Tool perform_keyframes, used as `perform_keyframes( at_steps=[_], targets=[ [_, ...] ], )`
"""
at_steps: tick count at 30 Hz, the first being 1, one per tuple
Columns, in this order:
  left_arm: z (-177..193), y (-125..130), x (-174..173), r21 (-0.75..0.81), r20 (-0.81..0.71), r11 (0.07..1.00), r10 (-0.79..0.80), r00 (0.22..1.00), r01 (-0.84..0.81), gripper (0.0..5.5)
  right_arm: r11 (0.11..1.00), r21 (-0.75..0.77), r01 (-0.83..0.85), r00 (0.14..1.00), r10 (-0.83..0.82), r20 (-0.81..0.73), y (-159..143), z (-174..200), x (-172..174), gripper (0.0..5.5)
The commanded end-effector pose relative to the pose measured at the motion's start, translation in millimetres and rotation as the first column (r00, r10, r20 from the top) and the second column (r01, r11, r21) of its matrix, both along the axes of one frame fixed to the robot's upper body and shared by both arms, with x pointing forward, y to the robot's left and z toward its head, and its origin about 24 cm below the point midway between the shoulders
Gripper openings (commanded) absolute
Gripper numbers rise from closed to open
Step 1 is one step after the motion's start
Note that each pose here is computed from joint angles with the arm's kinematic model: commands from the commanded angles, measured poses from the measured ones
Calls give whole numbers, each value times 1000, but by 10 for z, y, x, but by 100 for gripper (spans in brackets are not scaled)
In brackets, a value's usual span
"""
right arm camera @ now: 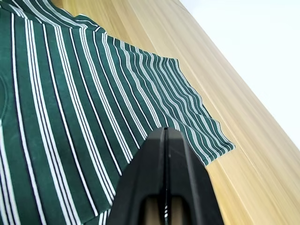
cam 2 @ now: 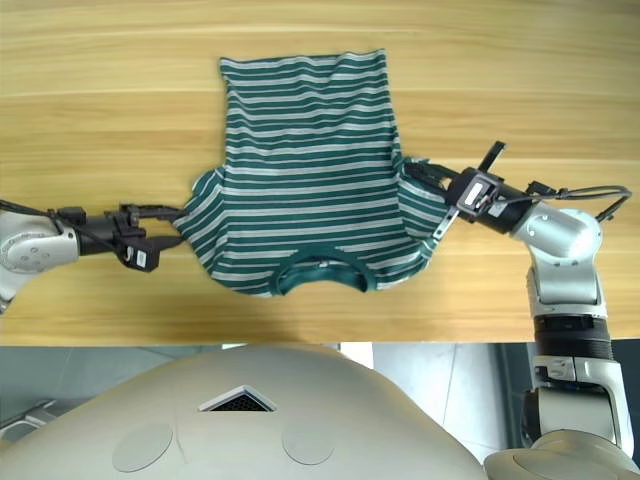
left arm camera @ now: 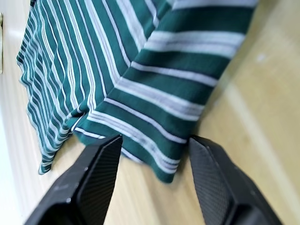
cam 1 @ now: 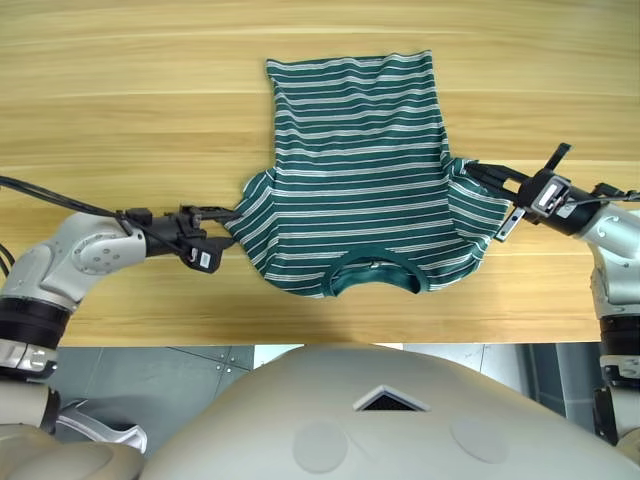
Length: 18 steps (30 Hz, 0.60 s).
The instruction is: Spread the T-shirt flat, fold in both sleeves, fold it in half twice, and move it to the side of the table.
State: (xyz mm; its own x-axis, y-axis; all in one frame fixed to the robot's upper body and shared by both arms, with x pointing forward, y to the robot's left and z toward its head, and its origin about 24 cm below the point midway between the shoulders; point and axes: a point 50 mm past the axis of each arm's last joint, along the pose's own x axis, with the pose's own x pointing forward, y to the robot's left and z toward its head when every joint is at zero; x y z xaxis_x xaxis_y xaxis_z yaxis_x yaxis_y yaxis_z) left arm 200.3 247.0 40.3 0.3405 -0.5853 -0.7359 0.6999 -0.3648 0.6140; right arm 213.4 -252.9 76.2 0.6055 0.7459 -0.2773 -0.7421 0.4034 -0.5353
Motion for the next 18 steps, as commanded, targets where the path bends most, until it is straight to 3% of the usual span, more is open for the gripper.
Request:
perform_keyframes(
  at_steps=[1,9,18],
  targets=[
    [-88,55,23,59,-5,998,16,1000,-16,258,1000,7,-2,1000,2,2,28,-19,-7,0],
    [-211,28,24,47,-21,999,3,1000,-2,258,1000,6,-3,1000,3,-4,31,-36,-10,0],
    [-267,54,-13,44,-41,999,-10,999,12,113,1000,9,-3,1000,3,-5,42,-45,-10,0]
  ],
)
